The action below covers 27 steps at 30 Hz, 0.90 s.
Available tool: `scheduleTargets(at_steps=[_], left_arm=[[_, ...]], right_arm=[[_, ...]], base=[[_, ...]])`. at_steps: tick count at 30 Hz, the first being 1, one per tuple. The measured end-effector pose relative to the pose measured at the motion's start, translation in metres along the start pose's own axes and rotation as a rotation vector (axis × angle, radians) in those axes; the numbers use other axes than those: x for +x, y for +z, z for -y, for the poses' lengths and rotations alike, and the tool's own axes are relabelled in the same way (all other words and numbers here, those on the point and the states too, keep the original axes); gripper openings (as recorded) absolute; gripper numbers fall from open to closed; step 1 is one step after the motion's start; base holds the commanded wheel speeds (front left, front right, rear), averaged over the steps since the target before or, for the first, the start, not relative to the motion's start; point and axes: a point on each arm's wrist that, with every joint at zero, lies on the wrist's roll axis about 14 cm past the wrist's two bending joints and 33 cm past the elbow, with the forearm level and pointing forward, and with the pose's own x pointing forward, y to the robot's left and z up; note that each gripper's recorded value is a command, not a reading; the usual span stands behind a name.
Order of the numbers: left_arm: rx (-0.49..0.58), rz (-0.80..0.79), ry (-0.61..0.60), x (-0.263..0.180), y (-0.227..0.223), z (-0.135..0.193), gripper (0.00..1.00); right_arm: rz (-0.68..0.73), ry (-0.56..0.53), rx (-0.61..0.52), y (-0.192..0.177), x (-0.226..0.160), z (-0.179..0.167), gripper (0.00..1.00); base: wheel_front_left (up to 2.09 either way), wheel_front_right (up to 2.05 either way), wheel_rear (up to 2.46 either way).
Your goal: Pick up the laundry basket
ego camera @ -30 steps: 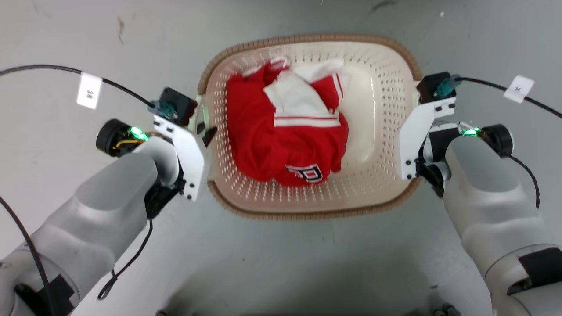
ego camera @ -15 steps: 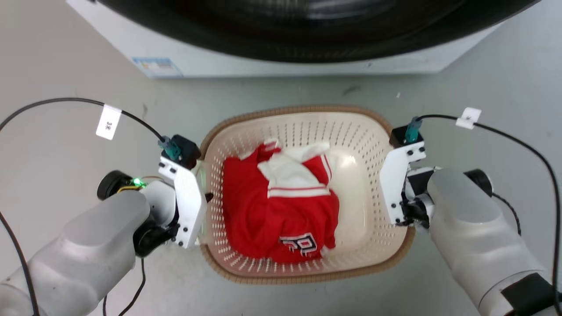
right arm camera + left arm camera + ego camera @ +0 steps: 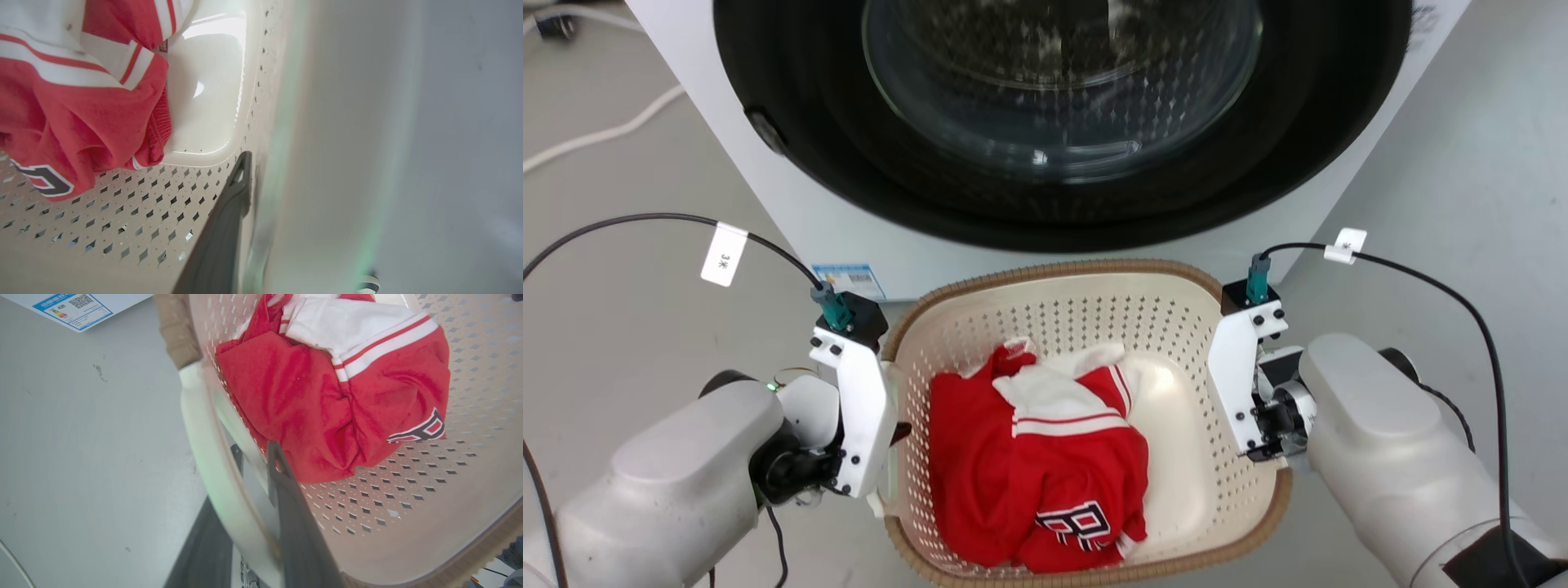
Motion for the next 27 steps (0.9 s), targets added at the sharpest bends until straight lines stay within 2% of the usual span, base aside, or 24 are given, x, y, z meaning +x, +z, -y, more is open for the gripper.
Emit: scheduleTargets(at_steps=[14, 27], left_arm=[[-0.015, -0.073, -0.018, -0.031, -0.036, 0.041, 0.00], [0.018, -0.102, -0.011, -0.038, -0.037, 0.052, 0.00]], right_arm=[[-0.033, 0.000, 0.020, -0.053, -0.031, -0.015, 0.00], [-0.015, 0.009, 0.040, -0.060, -0.041, -0.017, 0.00]], base=[[0.00, 0.00, 0.00], [0.00, 0.00, 0.00]])
